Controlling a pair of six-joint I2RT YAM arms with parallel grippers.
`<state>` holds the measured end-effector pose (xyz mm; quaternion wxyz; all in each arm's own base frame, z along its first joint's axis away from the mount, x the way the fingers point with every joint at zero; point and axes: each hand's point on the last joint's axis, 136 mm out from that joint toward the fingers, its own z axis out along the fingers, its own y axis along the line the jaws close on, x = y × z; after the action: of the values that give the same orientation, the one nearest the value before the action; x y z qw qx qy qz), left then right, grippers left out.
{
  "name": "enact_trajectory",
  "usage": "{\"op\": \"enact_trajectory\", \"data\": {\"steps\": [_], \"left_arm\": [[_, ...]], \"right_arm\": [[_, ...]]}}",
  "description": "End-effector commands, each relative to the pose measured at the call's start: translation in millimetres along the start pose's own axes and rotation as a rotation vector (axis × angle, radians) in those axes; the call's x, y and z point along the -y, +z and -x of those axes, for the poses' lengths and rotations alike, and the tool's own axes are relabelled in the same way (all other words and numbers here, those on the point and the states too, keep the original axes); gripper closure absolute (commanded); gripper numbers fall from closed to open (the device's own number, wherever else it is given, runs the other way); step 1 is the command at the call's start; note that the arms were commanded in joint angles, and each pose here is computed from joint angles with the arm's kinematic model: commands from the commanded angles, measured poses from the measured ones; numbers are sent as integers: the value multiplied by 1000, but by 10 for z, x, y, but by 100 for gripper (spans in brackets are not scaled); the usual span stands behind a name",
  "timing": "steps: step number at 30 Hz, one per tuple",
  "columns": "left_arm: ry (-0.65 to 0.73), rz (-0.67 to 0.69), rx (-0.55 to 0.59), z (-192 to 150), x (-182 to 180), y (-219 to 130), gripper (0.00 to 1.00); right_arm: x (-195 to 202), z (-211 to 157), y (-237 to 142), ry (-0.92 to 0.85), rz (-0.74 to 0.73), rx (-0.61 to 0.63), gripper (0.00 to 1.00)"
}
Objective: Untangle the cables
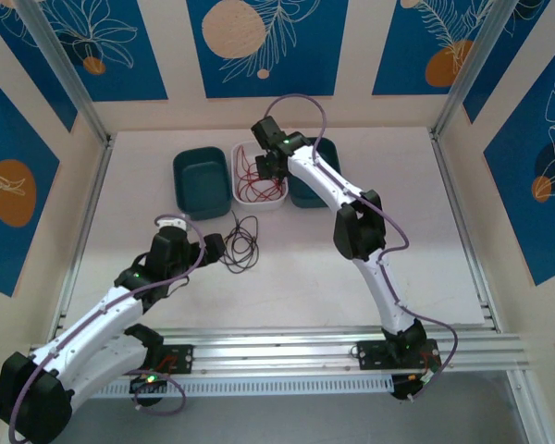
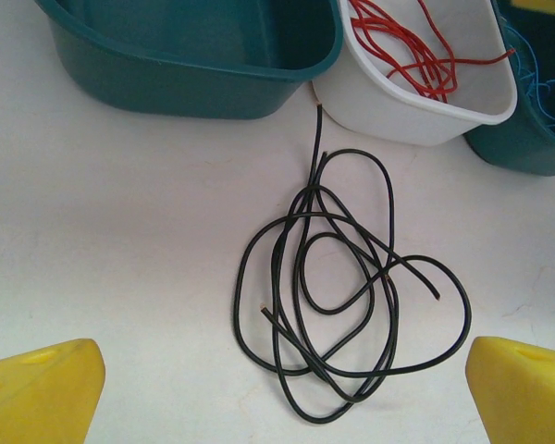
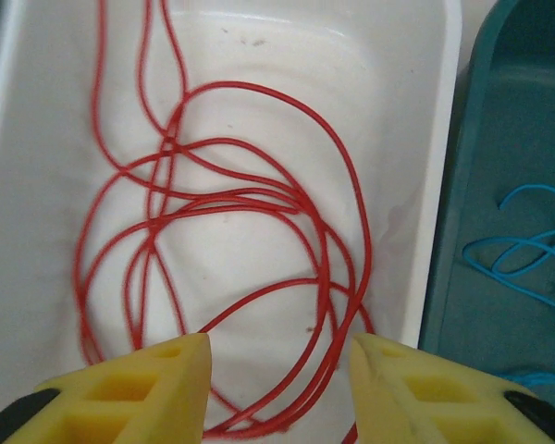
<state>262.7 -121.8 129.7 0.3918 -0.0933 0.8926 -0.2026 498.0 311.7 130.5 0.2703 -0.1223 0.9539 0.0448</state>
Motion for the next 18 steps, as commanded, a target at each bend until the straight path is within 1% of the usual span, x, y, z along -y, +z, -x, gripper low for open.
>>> {"op": "enact_trajectory", "data": {"steps": [1, 5, 10, 14, 18], "left_arm": [[-16, 12, -3, -16, -54, -33, 0], [-29, 29, 5, -8, -87, -49, 0], [-39, 47, 19, 1, -129, -63, 0], [-46, 59, 31, 20, -154, -66, 0], [-53, 70, 31, -2, -187, -46, 0]], "right_arm": [[-115, 271, -722, -25, 38, 134, 47], [-203, 147, -1031, -27, 72, 168, 38], [-220, -147, -1292, 3, 116, 166, 33], [-162, -455, -1421, 39, 137, 136, 28], [-127, -872, -1403, 84, 156, 60, 21]]}}
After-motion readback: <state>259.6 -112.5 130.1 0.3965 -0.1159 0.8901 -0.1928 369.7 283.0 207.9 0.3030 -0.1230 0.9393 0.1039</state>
